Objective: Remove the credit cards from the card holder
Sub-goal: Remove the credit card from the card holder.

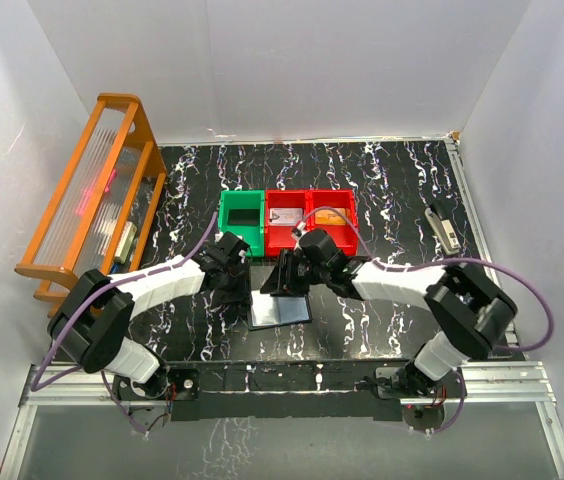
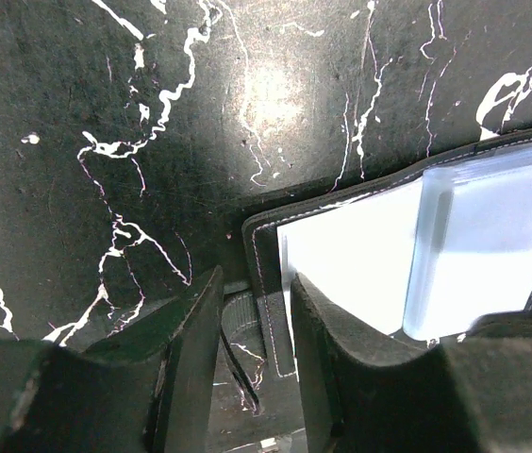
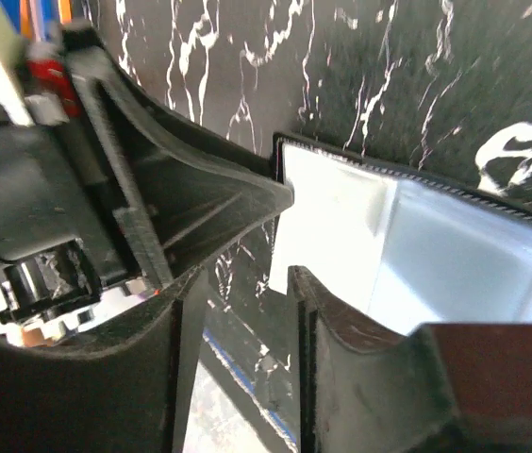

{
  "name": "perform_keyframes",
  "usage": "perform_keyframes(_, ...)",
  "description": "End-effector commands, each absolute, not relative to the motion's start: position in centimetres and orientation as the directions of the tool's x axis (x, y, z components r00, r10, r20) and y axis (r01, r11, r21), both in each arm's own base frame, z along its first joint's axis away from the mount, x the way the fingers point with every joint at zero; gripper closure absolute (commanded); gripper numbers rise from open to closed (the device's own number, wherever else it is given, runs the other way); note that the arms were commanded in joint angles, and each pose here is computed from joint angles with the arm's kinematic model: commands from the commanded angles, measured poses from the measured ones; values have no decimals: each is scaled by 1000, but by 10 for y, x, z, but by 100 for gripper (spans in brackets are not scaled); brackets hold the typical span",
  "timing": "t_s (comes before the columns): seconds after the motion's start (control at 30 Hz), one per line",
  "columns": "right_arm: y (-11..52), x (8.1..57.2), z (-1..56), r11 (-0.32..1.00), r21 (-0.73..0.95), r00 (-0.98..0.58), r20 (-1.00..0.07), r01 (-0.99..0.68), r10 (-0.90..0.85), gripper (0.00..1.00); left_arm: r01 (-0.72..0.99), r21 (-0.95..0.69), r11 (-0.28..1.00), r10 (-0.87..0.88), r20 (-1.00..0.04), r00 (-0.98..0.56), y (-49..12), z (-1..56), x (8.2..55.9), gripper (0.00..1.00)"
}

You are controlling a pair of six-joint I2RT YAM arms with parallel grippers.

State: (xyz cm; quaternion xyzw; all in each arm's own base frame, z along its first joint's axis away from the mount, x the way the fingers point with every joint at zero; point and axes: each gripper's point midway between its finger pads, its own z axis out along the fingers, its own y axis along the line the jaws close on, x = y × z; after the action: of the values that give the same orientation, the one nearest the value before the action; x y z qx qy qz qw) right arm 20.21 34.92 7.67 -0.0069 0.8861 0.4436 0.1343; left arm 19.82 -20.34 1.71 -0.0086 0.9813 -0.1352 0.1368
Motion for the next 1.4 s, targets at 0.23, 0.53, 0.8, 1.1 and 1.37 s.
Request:
perform_keyframes(0.23, 273, 218, 65, 825, 563, -936, -307, -35, 169, 55, 57, -290, 955, -20, -253, -967, -204, 18, 191, 67)
perform_keyframes(0.53, 283, 207, 55, 786, 617, -958, -246, -40, 145, 56, 70, -303, 950, -12, -260, -966, -207, 22, 192, 69)
perform_keyframes(0.8, 290, 203, 54, 761, 648, -966, -222, -43, 134, 58, 79, -317, 945, -5, -257, -966, -210, 22, 191, 73)
perform_keyframes(1.1, 274, 211, 57, 820, 573, -951, -256, -4, 174, 54, 87, -322, 943, -1, -263, -965, -212, 26, 193, 76)
perform_keyframes(1.37, 278, 211, 74, 801, 597, -946, -277, -35, 165, 52, 86, -324, 942, -3, -265, -964, -211, 27, 193, 78)
